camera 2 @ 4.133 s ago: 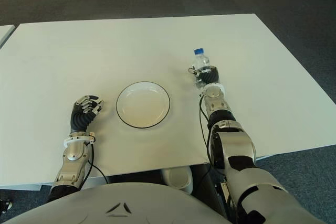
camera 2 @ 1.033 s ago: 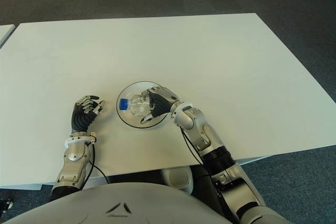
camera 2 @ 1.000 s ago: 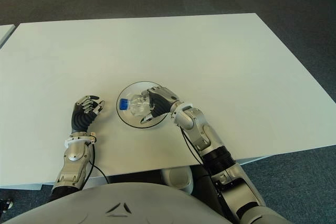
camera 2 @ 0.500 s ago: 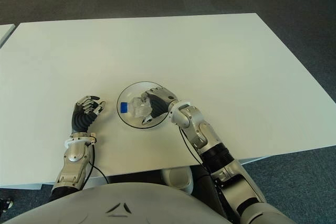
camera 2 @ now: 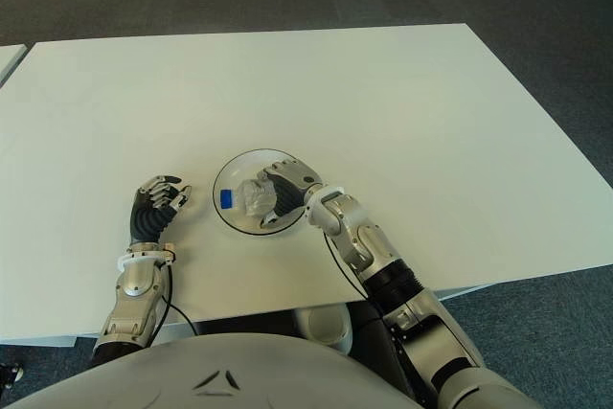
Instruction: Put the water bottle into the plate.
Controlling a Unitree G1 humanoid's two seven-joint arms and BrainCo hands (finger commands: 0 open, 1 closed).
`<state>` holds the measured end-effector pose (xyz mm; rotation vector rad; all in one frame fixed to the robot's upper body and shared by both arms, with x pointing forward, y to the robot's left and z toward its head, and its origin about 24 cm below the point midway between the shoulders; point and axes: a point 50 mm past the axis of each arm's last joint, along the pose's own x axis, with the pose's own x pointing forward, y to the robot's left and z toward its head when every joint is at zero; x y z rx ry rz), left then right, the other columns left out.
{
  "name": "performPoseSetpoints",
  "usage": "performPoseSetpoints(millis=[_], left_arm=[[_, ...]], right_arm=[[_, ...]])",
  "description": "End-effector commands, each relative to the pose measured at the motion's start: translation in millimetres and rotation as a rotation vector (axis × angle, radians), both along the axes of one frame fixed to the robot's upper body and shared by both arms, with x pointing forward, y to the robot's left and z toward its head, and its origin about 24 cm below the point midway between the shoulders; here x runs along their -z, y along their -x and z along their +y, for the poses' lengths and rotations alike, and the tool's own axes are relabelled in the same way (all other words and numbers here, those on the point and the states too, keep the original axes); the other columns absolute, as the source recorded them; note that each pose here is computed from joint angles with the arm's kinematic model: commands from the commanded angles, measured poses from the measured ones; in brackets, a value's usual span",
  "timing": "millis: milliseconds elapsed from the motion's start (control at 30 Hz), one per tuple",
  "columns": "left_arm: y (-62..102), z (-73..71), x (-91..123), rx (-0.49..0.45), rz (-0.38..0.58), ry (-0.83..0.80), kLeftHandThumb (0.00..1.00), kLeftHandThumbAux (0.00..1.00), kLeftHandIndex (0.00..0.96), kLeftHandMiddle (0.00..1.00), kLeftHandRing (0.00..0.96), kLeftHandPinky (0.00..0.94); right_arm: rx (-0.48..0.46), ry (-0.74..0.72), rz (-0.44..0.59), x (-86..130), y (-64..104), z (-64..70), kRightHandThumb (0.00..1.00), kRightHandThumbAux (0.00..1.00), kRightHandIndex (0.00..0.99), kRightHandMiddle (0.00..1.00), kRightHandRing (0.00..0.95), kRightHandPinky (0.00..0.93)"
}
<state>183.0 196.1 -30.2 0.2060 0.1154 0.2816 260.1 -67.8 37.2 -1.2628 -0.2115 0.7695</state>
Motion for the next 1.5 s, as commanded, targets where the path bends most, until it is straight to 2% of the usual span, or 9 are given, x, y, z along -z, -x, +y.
performPoseSetpoints(millis=[33,100,200,500,733,1133,1500], left_arm=[[8.1,1.7,10,-0.026,0.063,0.019,0.704,0.717,0.433,0.663,0.649,0.637],[8.2,2.0,10,-0.025,0.062,0.017,0.705,0.716,0.433,0.664,0.649,0.637],[8.5,2.2,10,-0.024,0.062,0.015,0.705,0.716,0.433,0.663,0.647,0.636],[8.0,2.0,9,-0.01,0.065,-0.004,0.705,0.717,0.433,0.661,0.653,0.648],[8.0,1.6,8,-0.006,0.062,-0.015,0.704,0.718,0.432,0.662,0.658,0.65],[7.9,3.0,10,-0.008,0.063,-0.009,0.704,0.717,0.431,0.647,0.649,0.625],[8.3,2.8,10,-0.009,0.064,-0.008,0.705,0.717,0.432,0.652,0.65,0.637]], right_arm=[[0.003,0.06,-0.012,3,-4.6,0.9,0.347,0.711,0.09,0.044,0.045,0.084],[-0.004,0.081,-0.022,7,-5.1,1.3,0.307,0.682,0.037,0.018,0.018,0.034],[-0.011,0.097,-0.035,11,-4.9,1.5,0.278,0.629,0.012,0.005,0.005,0.011],[-0.016,0.067,-0.066,16,-3.0,2.4,0.269,0.445,0.0,0.0,0.0,0.0],[-0.04,0.001,-0.037,18,-0.5,3.3,0.199,0.337,0.0,0.0,0.0,0.0],[-0.063,-0.043,-0.001,19,1.2,2.2,0.135,0.248,0.0,0.0,0.0,0.0],[-0.08,-0.098,-0.048,19,2.5,1.7,0.086,0.26,0.0,0.0,0.0,0.0]])
